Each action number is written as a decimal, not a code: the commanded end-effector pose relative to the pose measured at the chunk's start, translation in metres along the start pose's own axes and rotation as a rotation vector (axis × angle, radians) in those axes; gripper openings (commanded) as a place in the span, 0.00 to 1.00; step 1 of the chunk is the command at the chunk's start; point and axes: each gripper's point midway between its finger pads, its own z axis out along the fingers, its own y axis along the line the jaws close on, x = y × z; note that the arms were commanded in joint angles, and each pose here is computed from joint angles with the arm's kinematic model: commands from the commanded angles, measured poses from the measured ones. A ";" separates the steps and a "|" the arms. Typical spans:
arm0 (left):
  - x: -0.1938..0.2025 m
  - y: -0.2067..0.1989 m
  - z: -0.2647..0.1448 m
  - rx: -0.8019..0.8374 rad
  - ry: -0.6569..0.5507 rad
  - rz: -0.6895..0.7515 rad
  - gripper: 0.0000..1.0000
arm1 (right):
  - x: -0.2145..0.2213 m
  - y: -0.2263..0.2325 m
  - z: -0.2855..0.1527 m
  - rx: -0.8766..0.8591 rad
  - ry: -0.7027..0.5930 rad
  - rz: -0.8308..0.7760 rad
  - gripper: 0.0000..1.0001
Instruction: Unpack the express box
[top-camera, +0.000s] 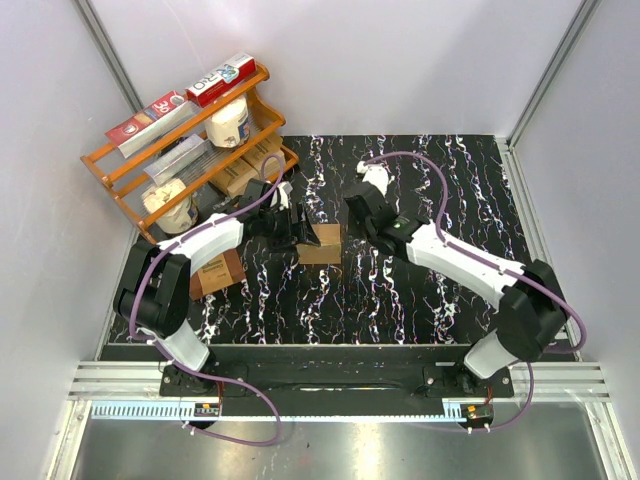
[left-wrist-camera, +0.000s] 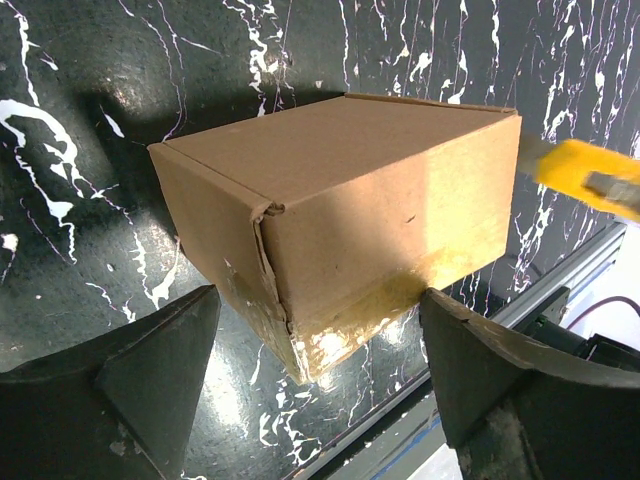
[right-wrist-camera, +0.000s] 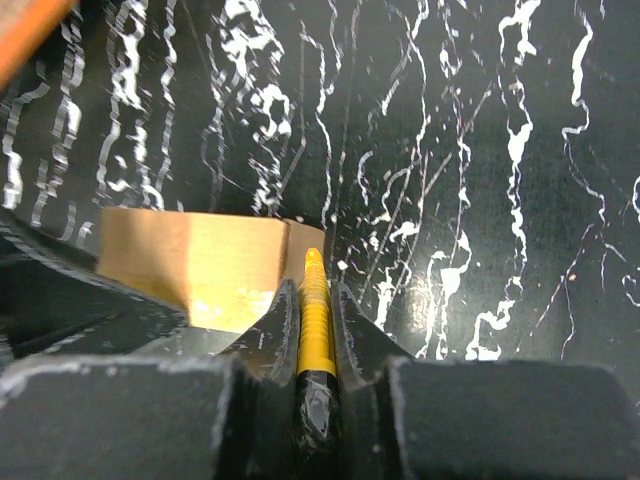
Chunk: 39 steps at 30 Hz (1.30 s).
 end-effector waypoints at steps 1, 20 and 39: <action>-0.002 0.019 0.006 -0.091 -0.004 -0.006 0.84 | -0.068 0.008 -0.038 -0.037 -0.167 0.081 0.00; 0.000 0.018 0.007 -0.080 0.008 -0.009 0.82 | -0.067 0.016 -0.027 -0.028 -0.136 0.066 0.00; -0.002 0.016 0.007 -0.075 0.005 -0.009 0.82 | -0.048 0.021 -0.008 -0.028 -0.072 0.049 0.00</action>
